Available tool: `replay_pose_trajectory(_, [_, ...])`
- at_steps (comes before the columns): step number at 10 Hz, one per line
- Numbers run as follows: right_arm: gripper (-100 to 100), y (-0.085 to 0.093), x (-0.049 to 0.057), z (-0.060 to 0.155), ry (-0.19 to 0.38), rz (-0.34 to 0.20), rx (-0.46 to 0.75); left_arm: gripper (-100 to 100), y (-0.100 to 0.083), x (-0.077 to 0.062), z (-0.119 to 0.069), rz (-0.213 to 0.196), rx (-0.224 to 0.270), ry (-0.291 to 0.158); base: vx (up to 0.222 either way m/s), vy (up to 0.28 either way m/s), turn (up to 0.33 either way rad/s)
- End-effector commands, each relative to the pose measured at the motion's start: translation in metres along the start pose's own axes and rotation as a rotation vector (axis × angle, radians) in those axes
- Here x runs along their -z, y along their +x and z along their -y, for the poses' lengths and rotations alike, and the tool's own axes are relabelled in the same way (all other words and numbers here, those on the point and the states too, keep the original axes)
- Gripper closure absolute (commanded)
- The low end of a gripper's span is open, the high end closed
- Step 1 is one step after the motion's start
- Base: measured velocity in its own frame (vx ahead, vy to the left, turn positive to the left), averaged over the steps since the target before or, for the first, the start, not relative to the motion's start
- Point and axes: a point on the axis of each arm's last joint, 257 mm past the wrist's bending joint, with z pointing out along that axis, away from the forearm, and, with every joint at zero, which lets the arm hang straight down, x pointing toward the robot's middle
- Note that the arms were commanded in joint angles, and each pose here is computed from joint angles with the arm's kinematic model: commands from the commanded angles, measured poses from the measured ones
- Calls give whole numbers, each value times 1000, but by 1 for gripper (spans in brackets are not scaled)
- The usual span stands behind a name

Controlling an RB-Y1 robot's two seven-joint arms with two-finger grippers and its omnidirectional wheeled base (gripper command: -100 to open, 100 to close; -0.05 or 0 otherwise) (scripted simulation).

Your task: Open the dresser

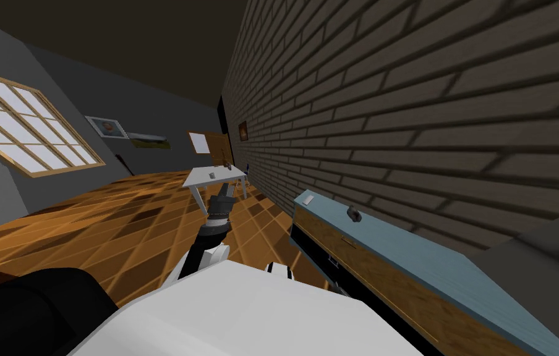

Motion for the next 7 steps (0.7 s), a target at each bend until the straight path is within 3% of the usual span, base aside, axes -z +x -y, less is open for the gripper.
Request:
replay_pose_trajectory(1, [-100,13,-4,29,96,-1,103,0,0,0,0,0,0,0,60,-6,115])
replay_pose_trajectory(6, [-100,21,-3,77,257,22,276,0,0,0,0,0,0,0,47,-6,74])
replay_pose_trajectory(7, [-100,14,-1,83,287,44,299,0,0,0,0,0,0,0,51,-7,55])
